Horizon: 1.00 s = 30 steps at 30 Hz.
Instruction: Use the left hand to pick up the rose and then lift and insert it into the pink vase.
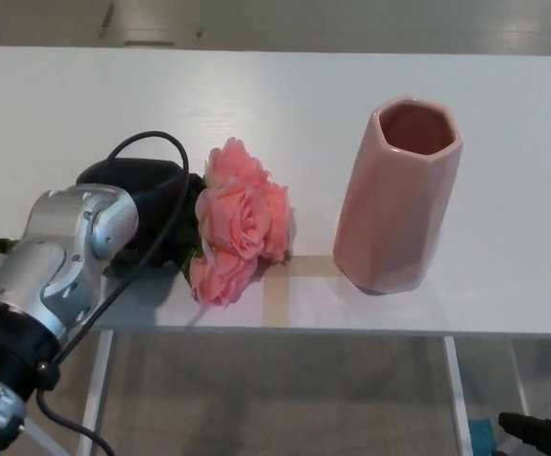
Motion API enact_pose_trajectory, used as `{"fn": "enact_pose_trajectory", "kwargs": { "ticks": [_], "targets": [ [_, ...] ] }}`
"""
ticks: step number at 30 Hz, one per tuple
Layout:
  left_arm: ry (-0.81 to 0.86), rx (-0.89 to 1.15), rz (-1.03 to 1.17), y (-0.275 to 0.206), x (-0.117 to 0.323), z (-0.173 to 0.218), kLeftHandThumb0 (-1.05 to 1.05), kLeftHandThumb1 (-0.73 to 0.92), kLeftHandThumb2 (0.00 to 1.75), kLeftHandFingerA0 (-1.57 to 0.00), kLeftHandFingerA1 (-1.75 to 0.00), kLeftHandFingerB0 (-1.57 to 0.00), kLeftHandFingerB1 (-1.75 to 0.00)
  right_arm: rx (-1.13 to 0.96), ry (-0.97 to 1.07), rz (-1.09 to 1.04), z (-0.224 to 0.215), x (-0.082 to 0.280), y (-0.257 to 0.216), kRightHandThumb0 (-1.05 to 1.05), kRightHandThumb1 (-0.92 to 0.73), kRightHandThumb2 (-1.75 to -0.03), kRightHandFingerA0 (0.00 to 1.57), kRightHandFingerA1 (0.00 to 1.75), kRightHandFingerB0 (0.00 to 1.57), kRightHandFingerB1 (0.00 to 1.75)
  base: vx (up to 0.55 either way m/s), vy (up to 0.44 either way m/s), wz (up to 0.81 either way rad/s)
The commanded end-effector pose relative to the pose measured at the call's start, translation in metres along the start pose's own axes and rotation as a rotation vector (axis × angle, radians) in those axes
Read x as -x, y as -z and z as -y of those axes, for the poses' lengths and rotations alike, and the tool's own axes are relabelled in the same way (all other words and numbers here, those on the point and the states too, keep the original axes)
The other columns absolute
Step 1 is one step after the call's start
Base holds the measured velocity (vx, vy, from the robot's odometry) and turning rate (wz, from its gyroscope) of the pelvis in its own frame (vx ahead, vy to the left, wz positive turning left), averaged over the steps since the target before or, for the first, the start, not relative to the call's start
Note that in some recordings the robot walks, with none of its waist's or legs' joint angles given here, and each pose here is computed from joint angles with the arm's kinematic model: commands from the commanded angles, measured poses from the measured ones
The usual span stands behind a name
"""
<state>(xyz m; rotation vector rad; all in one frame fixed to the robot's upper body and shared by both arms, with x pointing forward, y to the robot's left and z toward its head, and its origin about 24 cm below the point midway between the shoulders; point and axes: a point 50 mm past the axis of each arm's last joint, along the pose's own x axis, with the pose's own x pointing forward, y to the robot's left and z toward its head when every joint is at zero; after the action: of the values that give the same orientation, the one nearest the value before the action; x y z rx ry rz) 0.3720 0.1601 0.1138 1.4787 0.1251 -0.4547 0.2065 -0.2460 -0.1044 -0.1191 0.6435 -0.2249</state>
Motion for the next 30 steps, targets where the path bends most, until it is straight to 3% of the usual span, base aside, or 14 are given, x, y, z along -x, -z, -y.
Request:
{"fn": "enact_pose_trajectory", "kwargs": {
  "ticks": [1,2,3,4,7,10,11,13,14,15,19,25,26,30],
  "targets": [
    [-0.058,0.023,0.030,0.002,0.002,-0.004,-0.20,0.75,0.62,-0.76,-1.21,-0.56,-0.42,-0.008,-0.006,-0.012,0.001,0.001,0.003,-0.20,-0.60,-0.57,0.65,0.52,0.58,0.49,0.00,0.000,0.00],
    [-0.175,0.067,0.046,0.009,0.007,-0.026,-0.21,0.75,0.64,-0.65,-1.43,-0.68,-0.47,-0.005,-0.004,-0.012,0.002,0.001,0.003,-0.20,-0.60,-0.57,0.65,0.52,0.58,0.49,0.00,0.000,0.00],
    [-0.176,0.067,0.047,0.009,0.007,-0.026,-0.21,0.75,0.64,-0.65,-1.43,-0.68,-0.47,-0.005,-0.004,-0.012,0.002,0.001,0.003,-0.20,-0.60,-0.57,0.65,0.52,0.58,0.49,0.00,0.000,0.00],
    [-0.231,0.103,0.052,0.010,0.008,-0.038,-0.21,0.74,0.63,-0.62,-1.47,-0.83,-0.63,-0.005,-0.002,-0.012,0.002,0.001,0.003,-0.20,-0.60,-0.57,0.64,0.52,0.58,0.48,0.00,0.000,0.00],
    [-0.380,0.211,0.077,0.014,0.015,-0.069,-0.21,0.75,0.63,-0.63,-1.51,-0.84,-0.61,-0.002,0.000,-0.011,0.003,0.001,0.003,-0.20,-0.60,-0.57,0.64,0.52,0.58,0.48,0.00,0.000,0.00],
    [-0.391,0.220,0.081,0.015,0.015,-0.071,-0.21,0.75,0.63,-0.63,-1.51,-0.84,-0.61,-0.001,0.000,-0.011,0.003,0.001,0.003,-0.20,-0.60,-0.57,0.64,0.52,0.58,0.48,0.00,0.000,0.00],
    [-0.508,0.369,0.136,0.017,0.028,-0.100,-0.34,0.72,0.66,-0.68,-1.49,-0.76,-0.52,0.004,-0.001,-0.011,0.004,0.000,0.001,-0.20,-0.60,-0.57,0.64,0.52,0.58,0.48,0.00,0.000,0.00],
    [-0.521,0.387,0.144,0.017,0.030,-0.104,-0.34,0.72,0.66,-0.68,-1.49,-0.76,-0.52,0.005,-0.001,-0.011,0.004,0.000,0.001,-0.20,-0.60,-0.57,0.64,0.52,0.58,0.48,0.00,0.000,0.00],
    [-0.587,0.559,0.205,0.016,0.039,-0.129,-0.22,0.78,0.65,-0.69,-1.49,-0.79,-0.85,0.008,-0.003,-0.014,0.002,0.000,0.001,-0.20,-0.60,-0.57,0.64,0.52,0.58,0.48,0.00,0.000,0.00],
    [-0.602,0.611,0.228,0.015,0.042,-0.136,-0.21,0.80,0.63,-0.71,-1.46,-0.74,-1.00,0.008,-0.003,-0.014,0.002,0.000,0.001,-0.20,-0.60,-0.57,0.64,0.52,0.58,0.48,0.00,0.000,0.00],
    [-0.620,0.753,0.305,0.011,0.054,-0.164,-0.21,0.79,0.67,-0.72,-1.54,-0.60,-1.23,0.009,-0.006,-0.016,0.003,0.000,0.002,-0.20,-0.60,-0.57,0.64,0.52,0.58,0.48,0.00,0.000,0.00],
    [-0.629,0.829,0.370,0.006,0.064,-0.190,-0.22,0.80,0.68,-0.81,-1.53,-0.66,-1.15,0.018,-0.003,-0.017,0.004,0.001,0.003,-0.20,-0.60,-0.57,0.65,0.52,0.58,0.48,0.00,0.000,0.00],
    [-0.622,0.875,0.383,0.002,0.065,-0.196,-0.23,0.83,0.64,-0.89,-1.43,-0.71,-1.05,0.019,-0.003,-0.016,0.005,0.001,0.003,-0.20,-0.59,-0.57,0.65,0.52,0.58,0.48,0.00,0.000,0.00],
    [-0.589,1.031,0.447,-0.011,0.069,-0.210,-0.24,0.83,0.65,-0.94,-1.39,-0.76,-0.97,0.019,-0.005,-0.016,0.005,0.001,0.004,-0.21,-0.59,-0.57,0.65,0.52,0.58,0.48,0.00,0.000,0.00]
  ]
}}
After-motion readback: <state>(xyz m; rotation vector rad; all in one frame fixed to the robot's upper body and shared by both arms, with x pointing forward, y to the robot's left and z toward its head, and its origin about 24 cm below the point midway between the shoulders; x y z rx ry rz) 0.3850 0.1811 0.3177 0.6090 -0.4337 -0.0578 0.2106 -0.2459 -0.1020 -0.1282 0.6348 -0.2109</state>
